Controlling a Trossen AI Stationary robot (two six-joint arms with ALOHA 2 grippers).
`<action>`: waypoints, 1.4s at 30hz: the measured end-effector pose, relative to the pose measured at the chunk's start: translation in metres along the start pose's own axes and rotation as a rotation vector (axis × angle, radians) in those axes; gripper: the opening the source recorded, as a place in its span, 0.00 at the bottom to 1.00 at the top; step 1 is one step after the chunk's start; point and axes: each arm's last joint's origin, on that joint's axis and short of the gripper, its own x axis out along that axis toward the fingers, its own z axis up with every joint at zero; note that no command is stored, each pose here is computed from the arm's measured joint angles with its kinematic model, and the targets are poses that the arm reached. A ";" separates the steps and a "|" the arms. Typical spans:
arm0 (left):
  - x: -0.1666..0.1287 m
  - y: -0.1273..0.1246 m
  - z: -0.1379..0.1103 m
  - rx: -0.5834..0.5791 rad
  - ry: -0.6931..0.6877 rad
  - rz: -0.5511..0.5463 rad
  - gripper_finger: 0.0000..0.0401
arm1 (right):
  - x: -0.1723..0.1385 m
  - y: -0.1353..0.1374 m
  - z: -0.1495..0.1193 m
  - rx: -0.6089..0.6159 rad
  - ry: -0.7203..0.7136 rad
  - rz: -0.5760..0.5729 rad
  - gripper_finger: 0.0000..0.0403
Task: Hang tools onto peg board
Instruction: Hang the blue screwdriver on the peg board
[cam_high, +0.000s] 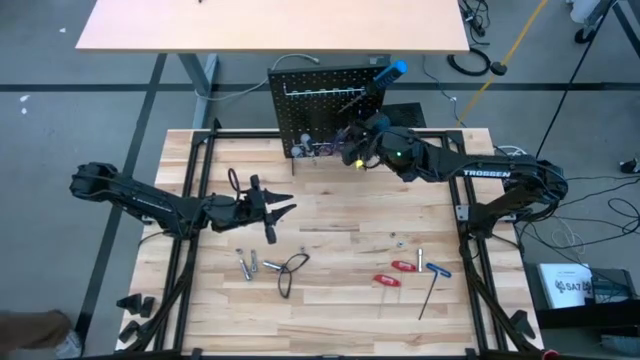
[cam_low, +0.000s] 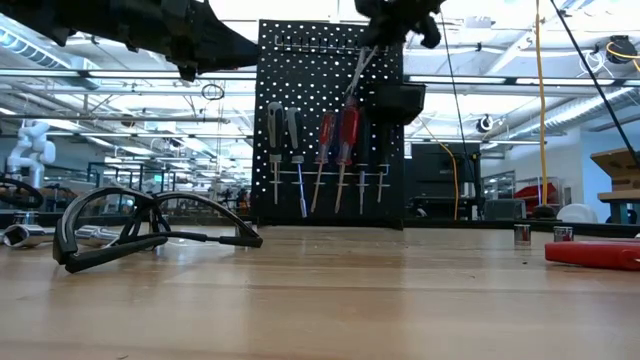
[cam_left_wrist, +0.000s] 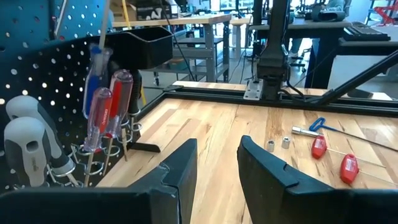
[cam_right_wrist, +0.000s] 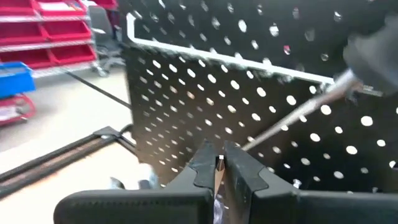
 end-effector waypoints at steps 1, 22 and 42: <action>0.000 0.000 0.000 -0.001 -0.003 0.000 0.30 | -0.004 0.001 0.002 0.002 -0.007 0.015 0.01; -0.008 -0.017 0.024 0.108 -0.169 -0.057 0.30 | -0.094 0.033 0.034 0.027 -0.137 0.408 0.01; 0.024 -0.045 0.075 0.168 -0.137 -0.101 0.76 | -0.118 0.060 0.019 0.009 -0.049 0.645 0.01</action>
